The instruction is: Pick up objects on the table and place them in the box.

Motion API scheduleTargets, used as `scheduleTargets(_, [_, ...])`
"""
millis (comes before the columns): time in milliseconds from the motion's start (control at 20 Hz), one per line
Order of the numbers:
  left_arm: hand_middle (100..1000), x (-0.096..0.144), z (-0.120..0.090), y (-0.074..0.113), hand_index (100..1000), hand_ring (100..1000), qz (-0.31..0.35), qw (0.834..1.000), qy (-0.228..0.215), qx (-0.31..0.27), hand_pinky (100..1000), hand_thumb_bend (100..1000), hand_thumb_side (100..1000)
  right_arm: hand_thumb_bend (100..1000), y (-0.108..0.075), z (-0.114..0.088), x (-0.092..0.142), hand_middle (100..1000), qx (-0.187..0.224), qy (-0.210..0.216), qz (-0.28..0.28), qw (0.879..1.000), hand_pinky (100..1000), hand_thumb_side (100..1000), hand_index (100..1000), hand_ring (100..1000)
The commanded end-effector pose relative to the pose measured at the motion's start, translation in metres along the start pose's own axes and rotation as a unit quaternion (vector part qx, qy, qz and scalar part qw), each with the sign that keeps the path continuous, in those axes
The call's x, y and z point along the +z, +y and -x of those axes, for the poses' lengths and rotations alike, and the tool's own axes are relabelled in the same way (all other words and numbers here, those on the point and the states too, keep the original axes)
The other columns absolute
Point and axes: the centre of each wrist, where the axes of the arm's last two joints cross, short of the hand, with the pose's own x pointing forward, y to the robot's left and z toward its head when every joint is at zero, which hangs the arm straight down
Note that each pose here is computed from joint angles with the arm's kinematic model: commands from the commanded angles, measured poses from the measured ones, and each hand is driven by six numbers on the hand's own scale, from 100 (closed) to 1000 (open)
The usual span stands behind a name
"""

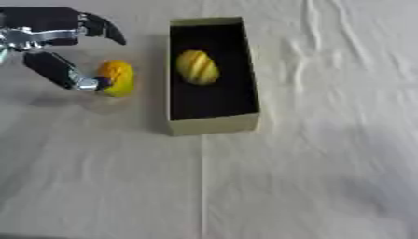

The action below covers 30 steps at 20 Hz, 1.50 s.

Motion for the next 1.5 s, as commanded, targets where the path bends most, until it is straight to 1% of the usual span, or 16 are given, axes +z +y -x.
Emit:
scheduleTargets(50, [870, 0.004, 0.004, 0.007, 922, 950, -0.007, 1.000, 0.012, -0.011, 906, 374, 583, 100, -0.002, -0.003, -0.006, 690, -0.004, -0.011, 0.003, 1.000, 896, 583, 773, 743])
scheduleTargets(350, [870, 0.002, 0.006, -0.002, 924, 952, 0.004, 1.000, 0.025, -0.017, 908, 389, 567, 100, 0.000, -0.003, -0.006, 687, -0.007, -0.006, 0.008, 1.000, 896, 585, 771, 742])
scheduleTargets(650, [867, 0.002, 0.008, -0.009, 925, 951, 0.015, 0.999, 0.036, -0.021, 908, 395, 575, 100, 0.001, -0.003, -0.005, 685, -0.010, 0.000, 0.009, 1.000, 898, 579, 770, 741])
scheduleTargets(900, [859, 0.001, 0.008, -0.011, 927, 946, 0.019, 0.999, 0.038, -0.027, 904, 373, 552, 100, 0.002, -0.003, -0.004, 684, -0.013, 0.004, 0.009, 1.000, 898, 576, 769, 741])
scheduleTargets(1000, [850, 0.000, 0.008, -0.012, 927, 941, 0.019, 0.999, 0.038, -0.026, 896, 314, 492, 100, 0.003, -0.003, -0.003, 683, -0.015, 0.007, 0.008, 1.000, 899, 575, 769, 740])
scheduleTargets(1100, [847, -0.001, 0.009, -0.013, 925, 938, 0.019, 0.999, 0.041, -0.024, 893, 297, 393, 100, 0.005, -0.003, -0.003, 682, -0.016, 0.011, 0.008, 1.000, 899, 576, 768, 740])
scheduleTargets(1150, [843, -0.001, 0.009, -0.014, 922, 933, 0.020, 0.999, 0.045, -0.024, 886, 255, 308, 100, 0.005, -0.003, -0.002, 682, -0.017, 0.013, 0.009, 1.000, 900, 577, 768, 740])
scheduleTargets(1200, [841, -0.001, 0.010, -0.015, 920, 932, 0.020, 0.998, 0.048, -0.022, 884, 244, 272, 100, 0.005, -0.003, -0.002, 682, -0.017, 0.015, 0.009, 1.000, 900, 577, 768, 740])
scheduleTargets(1250, [834, -0.001, 0.010, -0.016, 913, 925, 0.020, 0.998, 0.050, -0.020, 875, 201, 197, 100, 0.006, -0.003, -0.001, 681, -0.018, 0.017, 0.010, 1.000, 900, 577, 768, 740])
scheduleTargets(1300, [826, -0.002, 0.010, -0.017, 904, 917, 0.020, 0.998, 0.051, -0.018, 864, 180, 124, 100, 0.006, -0.003, -0.001, 681, -0.018, 0.018, 0.010, 1.000, 900, 578, 768, 739])
scheduleTargets(1400, [819, -0.002, 0.009, -0.017, 899, 909, 0.019, 0.998, 0.052, -0.019, 855, 195, 121, 100, 0.007, -0.003, 0.000, 680, -0.020, 0.022, 0.010, 1.000, 900, 579, 767, 739])
scheduleTargets(1450, [806, -0.002, 0.009, -0.016, 887, 894, 0.019, 0.998, 0.053, -0.024, 839, 245, 111, 100, 0.007, -0.003, 0.000, 680, -0.021, 0.022, 0.010, 0.999, 900, 580, 767, 739])
scheduleTargets(1500, [793, -0.002, 0.008, -0.016, 876, 880, 0.018, 0.998, 0.055, -0.029, 822, 235, 109, 100, 0.007, -0.003, 0.000, 680, -0.022, 0.023, 0.010, 0.999, 900, 580, 767, 739])
